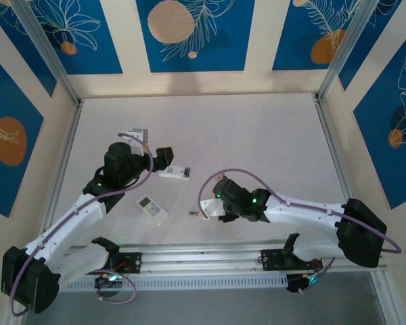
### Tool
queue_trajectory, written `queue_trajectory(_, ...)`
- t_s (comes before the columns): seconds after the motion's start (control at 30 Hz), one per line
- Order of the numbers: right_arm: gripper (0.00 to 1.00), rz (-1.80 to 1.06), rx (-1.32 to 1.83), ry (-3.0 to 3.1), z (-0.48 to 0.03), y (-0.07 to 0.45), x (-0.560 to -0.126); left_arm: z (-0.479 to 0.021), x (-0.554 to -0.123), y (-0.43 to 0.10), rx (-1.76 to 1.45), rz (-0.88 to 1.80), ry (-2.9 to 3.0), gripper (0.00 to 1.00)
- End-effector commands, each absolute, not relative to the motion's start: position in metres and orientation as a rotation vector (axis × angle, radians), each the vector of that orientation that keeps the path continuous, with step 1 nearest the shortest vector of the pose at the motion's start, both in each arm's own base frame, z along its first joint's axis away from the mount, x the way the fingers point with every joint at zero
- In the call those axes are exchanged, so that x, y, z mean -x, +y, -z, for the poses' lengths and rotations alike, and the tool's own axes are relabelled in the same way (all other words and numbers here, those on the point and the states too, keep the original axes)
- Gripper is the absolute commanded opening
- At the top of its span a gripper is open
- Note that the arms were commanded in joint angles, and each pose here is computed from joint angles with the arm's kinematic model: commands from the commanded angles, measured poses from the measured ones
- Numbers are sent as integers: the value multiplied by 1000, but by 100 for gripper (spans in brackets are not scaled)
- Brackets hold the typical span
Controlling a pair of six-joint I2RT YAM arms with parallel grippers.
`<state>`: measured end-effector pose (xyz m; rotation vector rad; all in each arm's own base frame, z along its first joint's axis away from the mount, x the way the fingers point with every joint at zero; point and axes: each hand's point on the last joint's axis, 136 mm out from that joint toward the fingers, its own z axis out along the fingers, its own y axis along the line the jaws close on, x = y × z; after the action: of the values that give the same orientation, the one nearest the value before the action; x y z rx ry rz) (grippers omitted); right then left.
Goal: Load the batteries into the remote control
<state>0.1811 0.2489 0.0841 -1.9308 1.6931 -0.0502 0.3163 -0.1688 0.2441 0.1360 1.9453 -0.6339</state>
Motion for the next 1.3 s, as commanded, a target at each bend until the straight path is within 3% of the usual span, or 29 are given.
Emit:
queue_trajectory(0.0, 55, -179, 1233, 2296, -134, 257, -196, -247, -314, -174, -169, 678, 1954, 99)
queue_trajectory(0.1, 55, -240, 344, 2841, -127, 235, -203, -234, -309, -179, -222, 671, 2069, 99)
queue_trajectory(0.2, 55, -161, 100, 2969, -113, 237, -198, -219, -304, -177, -263, 624, 2198, 100)
queue_trajectory(0.47, 75, -109, 34, 3041, -75, 255, -195, -208, -291, -180, -346, 631, 2272, 100)
queue_trajectory(0.87, 67, -185, 283, 3067, -32, 283, -197, -206, -298, -183, -332, 651, 2255, 100)
queue_trajectory(1.27, 59, -11, 273, 3128, -3, 261, -193, -204, -302, -184, -328, 651, 2257, 100)
